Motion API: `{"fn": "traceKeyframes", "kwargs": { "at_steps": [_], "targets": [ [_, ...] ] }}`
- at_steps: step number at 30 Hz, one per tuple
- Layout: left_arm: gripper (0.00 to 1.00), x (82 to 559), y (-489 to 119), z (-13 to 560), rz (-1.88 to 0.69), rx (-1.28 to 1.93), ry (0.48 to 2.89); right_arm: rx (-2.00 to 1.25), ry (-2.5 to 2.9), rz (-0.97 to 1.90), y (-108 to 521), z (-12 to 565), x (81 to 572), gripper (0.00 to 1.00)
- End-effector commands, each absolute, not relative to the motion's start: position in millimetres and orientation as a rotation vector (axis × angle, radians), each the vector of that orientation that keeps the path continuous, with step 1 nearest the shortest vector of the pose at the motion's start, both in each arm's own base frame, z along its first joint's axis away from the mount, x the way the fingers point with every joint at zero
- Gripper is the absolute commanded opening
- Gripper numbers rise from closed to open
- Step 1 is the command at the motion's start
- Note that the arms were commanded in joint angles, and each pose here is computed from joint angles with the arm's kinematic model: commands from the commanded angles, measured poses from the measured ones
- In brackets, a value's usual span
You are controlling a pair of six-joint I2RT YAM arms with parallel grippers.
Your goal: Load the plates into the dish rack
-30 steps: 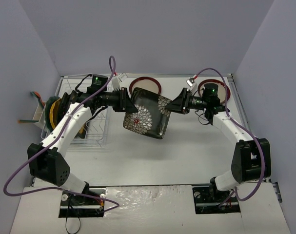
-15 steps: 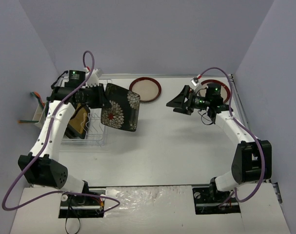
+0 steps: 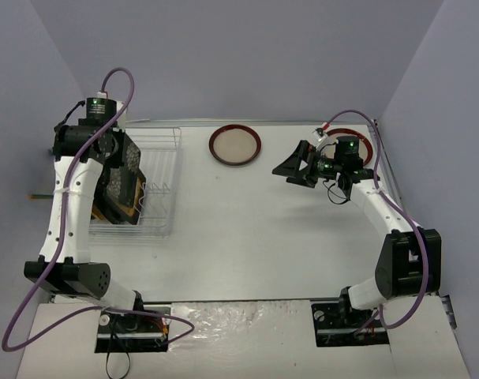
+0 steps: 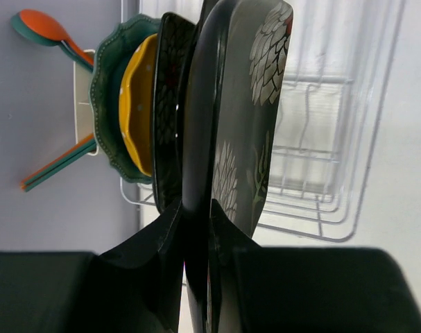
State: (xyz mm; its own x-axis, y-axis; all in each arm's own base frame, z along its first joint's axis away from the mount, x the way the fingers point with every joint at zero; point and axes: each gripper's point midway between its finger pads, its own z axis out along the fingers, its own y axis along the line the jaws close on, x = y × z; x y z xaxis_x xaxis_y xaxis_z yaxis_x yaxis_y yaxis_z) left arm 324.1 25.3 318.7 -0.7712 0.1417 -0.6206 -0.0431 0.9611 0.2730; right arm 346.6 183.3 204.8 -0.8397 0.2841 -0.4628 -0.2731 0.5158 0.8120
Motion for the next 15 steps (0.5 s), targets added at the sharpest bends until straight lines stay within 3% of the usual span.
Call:
{"fn": "traceKeyframes", "kwargs": {
  "at_steps": [1,15],
  "targets": [
    [0.00,344.3,48.1,340.1,0.526,0.049,2.325,-0.081,2.105,1.276,182.1,234.4,353.5,1.00],
    [0.00,374.2,40.6,276.5,0.476,0.043,2.406,-0.062,2.131,1.262,180.2,225.7,355.7,1.00]
  ]
}}
